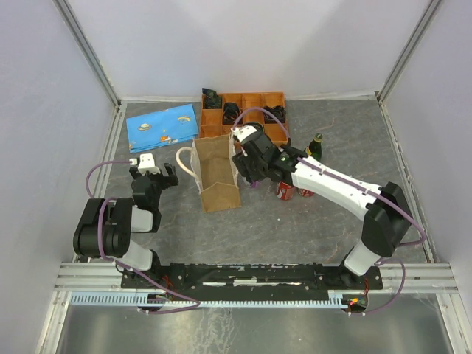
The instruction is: Take the beverage out of the canvas bag
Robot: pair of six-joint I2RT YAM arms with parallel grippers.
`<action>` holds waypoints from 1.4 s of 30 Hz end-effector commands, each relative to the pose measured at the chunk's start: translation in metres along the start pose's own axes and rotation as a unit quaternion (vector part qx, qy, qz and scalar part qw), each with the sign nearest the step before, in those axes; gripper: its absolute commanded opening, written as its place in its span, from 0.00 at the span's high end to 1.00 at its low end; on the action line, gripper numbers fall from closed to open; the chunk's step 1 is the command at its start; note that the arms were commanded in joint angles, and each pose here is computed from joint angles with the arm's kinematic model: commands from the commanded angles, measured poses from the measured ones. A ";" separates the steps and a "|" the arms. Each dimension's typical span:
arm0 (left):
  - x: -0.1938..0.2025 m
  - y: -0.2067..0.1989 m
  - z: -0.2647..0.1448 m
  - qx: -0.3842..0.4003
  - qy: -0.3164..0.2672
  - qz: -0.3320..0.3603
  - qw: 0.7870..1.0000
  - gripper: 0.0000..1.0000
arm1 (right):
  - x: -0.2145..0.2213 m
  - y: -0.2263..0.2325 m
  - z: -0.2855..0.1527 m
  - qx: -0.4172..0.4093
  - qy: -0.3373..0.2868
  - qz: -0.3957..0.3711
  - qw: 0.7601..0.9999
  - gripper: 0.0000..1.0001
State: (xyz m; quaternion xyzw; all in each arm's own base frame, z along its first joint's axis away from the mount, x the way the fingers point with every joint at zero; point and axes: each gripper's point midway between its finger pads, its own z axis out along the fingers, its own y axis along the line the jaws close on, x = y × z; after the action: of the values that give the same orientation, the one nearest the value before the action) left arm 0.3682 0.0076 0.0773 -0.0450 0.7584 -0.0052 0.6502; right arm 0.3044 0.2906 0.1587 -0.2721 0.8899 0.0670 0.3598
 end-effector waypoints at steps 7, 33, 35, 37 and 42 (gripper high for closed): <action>-0.015 -0.003 0.006 0.009 -0.024 0.023 0.999 0.01 | -0.031 -0.059 0.002 0.044 -0.067 0.061 0.995 1.00; -0.015 -0.003 0.006 0.010 -0.024 0.023 0.999 0.01 | -0.003 -0.097 0.086 0.094 -0.002 0.076 0.993 1.00; -0.015 -0.003 0.006 0.010 -0.024 0.023 0.999 0.01 | -0.003 -0.103 0.091 0.102 0.000 0.073 0.992 1.00; -0.015 -0.003 0.006 0.010 -0.024 0.023 0.999 0.01 | -0.005 -0.108 0.097 0.108 0.002 0.072 0.992 1.00; -0.015 -0.003 0.006 0.010 -0.024 0.023 0.999 0.01 | -0.008 -0.108 0.107 0.101 0.005 0.078 0.992 1.00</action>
State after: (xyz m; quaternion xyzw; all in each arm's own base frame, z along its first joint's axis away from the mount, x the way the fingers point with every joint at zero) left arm 0.3682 0.0076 0.0773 -0.0450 0.7584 -0.0052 0.6502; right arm 0.4061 0.2317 0.0746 -0.1763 0.9250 0.0031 0.3365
